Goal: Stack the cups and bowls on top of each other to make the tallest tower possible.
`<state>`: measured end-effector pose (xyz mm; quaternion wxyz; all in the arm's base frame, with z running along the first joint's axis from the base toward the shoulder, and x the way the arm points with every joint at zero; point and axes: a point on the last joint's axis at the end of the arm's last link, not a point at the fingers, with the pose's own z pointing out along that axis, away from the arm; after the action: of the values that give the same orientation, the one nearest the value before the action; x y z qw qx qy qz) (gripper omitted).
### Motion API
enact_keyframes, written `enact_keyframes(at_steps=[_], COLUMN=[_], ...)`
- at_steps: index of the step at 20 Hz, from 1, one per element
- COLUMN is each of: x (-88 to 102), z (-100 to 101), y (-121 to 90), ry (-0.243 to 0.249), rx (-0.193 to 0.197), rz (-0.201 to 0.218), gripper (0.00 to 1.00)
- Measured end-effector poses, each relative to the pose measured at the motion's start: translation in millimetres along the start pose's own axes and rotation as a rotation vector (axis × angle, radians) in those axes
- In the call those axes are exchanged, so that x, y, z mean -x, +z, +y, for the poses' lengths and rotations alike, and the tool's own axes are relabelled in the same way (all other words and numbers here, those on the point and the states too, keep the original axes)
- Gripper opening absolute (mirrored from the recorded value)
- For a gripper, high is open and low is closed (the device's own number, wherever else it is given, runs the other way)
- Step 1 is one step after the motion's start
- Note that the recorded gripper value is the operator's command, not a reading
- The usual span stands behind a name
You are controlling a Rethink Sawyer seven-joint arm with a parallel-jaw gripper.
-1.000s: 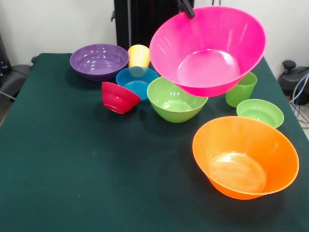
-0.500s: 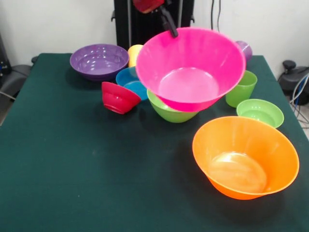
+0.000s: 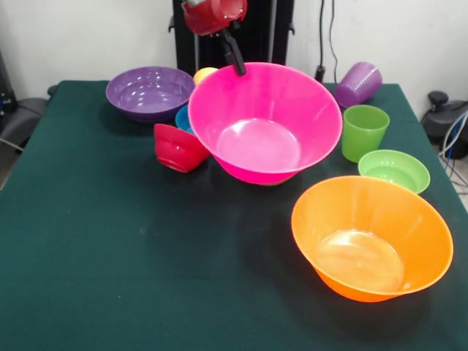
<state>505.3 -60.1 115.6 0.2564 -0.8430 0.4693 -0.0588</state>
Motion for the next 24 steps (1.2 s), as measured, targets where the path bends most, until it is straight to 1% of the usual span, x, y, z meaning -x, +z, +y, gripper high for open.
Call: enact_keyframes(at_steps=[3, 5, 9, 12, 14, 18, 20, 23, 24], x=[2.7, 7.3, 12.1, 15.5, 19.4, 23.2, 23.7, 24.2, 26.4], z=[-1.4, -5.2, -7.5, -8.2, -9.0, -6.6, -4.4, -0.3, 3.7], y=[0.4, -0.1, -2.6, -3.6, -5.8, -7.7, -6.9, -4.1, -0.4], ry=[0.006, 0.022, 0.048, 0.061, 0.085, 0.113, 0.115, 0.115, 0.112], rx=[0.009, 0.011, 0.015, 0.008, -0.007, -0.027, -0.021, 0.0, 0.026], rz=[-0.006, -0.024, -0.046, -0.06, -0.085, -0.112, -0.111, -0.105, -0.099], gripper=[0.0, 0.0, 0.0, 0.0, 0.0, 0.0, 0.0, 0.0, 0.0])
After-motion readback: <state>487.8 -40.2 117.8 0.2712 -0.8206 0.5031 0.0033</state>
